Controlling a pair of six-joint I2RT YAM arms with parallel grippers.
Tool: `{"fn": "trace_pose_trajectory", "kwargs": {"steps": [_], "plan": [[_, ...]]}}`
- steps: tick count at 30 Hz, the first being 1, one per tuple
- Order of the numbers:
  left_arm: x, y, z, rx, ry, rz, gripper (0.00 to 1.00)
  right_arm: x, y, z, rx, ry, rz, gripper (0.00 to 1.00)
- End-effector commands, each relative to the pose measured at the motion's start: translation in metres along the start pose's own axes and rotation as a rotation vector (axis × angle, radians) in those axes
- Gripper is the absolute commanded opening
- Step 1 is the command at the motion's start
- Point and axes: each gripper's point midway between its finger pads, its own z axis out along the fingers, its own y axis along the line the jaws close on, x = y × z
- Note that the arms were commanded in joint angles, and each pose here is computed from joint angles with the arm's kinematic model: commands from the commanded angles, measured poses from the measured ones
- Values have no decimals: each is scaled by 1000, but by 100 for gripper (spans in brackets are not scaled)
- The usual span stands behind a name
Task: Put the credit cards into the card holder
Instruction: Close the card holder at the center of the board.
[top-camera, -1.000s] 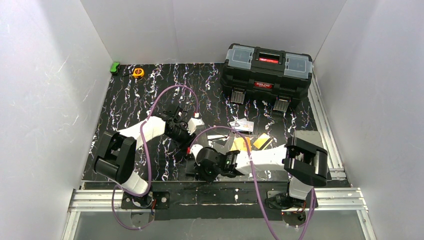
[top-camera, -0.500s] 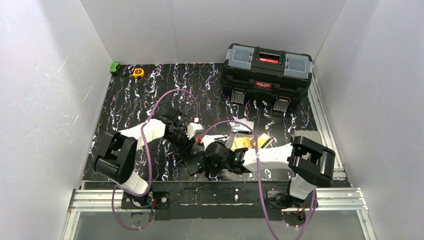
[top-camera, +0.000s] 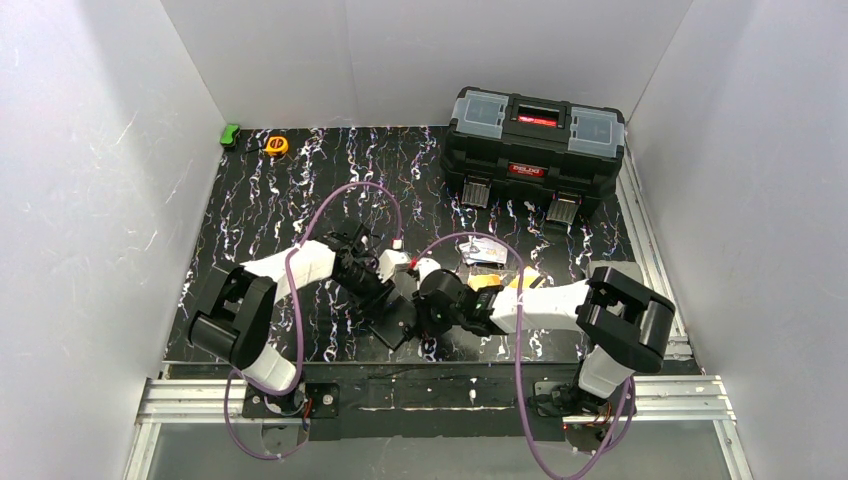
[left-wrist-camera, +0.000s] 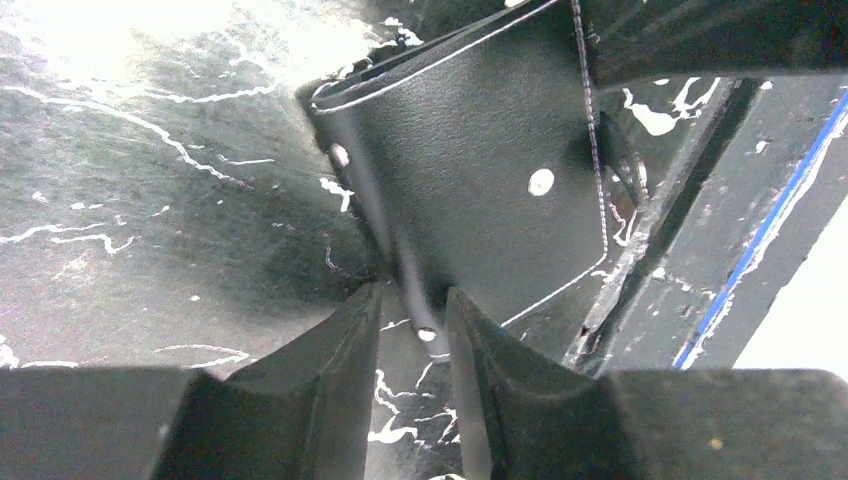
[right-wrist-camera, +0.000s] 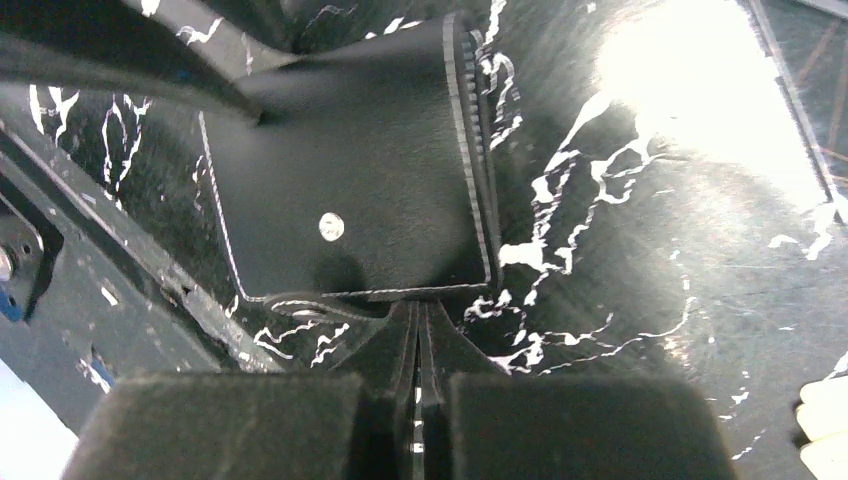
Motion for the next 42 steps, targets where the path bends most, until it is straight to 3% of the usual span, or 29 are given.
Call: {"fn": "trace_pose_trajectory", "kwargs": {"steps": [1,12,22,26,27,28,29,30,31,34,36,40,42], "plan": [[12,-39,2,137,15,83,29,-12,-16,6,18,-10,71,1],[16,-65,-5,249,-37,185,29,-29,-23,5,-19,0,132,1],[-4,-26,-40,-6,-80,230,37,-37,-23,-30,-4,-52,160,1],[-26,-18,-85,-173,-117,311,45,-62,-32,-68,78,-135,151,41],[-33,-18,-98,-223,-136,322,50,-69,-26,-78,34,-158,166,60],[-41,-19,-113,-268,-162,333,55,-77,-23,-88,-5,-186,210,89],[-47,-23,-127,-301,-183,347,65,-83,-19,-96,-49,-194,276,97],[-49,-28,-138,-323,-199,353,92,-87,-19,-104,-67,-194,326,98],[-49,-32,-145,-339,-212,348,98,-90,-20,-109,-67,-192,362,98],[-37,-50,-148,-320,-247,356,98,-92,-2,-115,-194,-167,325,98],[-27,-57,-140,-297,-259,361,98,-88,0,-108,-179,-98,307,98],[-17,-53,-121,-276,-257,320,98,-73,-14,-98,128,57,232,91],[-18,-47,-119,-326,-306,338,98,-58,-11,-92,209,108,166,81]]}}
